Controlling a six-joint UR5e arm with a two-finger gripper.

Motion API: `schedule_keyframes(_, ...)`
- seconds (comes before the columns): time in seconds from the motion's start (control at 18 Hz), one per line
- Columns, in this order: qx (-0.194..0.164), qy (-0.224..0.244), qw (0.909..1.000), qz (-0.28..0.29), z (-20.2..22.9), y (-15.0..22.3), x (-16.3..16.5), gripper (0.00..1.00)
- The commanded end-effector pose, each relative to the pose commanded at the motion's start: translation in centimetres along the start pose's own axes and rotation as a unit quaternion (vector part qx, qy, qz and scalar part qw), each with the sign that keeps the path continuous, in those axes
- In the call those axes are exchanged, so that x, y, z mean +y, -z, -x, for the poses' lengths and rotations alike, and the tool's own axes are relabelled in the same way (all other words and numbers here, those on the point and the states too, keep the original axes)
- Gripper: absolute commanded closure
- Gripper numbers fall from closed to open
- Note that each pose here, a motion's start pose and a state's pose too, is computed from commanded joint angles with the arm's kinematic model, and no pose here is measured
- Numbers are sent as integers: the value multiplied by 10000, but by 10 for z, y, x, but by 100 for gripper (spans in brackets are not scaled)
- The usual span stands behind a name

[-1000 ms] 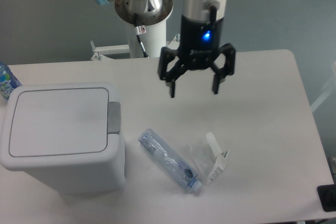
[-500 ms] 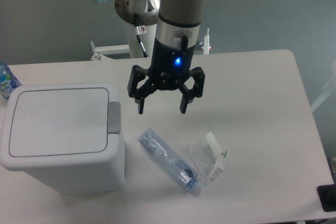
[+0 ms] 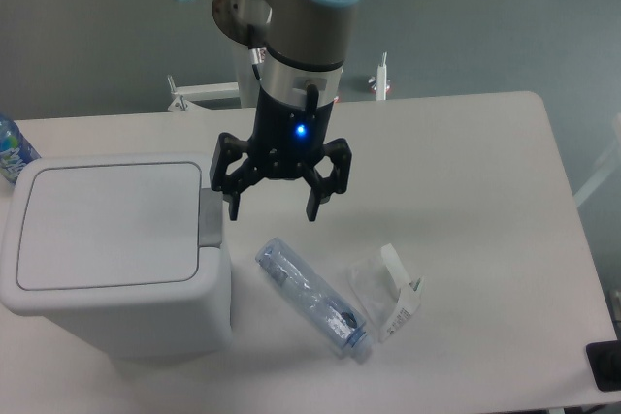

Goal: Open the trash can
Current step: 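Move the open gripper down toward the grey tab on the trash can lid, then press the gripper against the grey tab to pop the lid open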

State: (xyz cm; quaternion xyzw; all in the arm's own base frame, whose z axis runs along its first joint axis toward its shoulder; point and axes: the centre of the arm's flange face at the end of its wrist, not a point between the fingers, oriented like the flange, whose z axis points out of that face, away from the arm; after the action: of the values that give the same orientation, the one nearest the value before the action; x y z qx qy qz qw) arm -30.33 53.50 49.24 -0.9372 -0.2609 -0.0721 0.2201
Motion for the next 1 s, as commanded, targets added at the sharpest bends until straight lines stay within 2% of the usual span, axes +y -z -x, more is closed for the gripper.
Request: schedule_keyframes(1.0,4,-51,10000,9,-4,-7,-1,0)
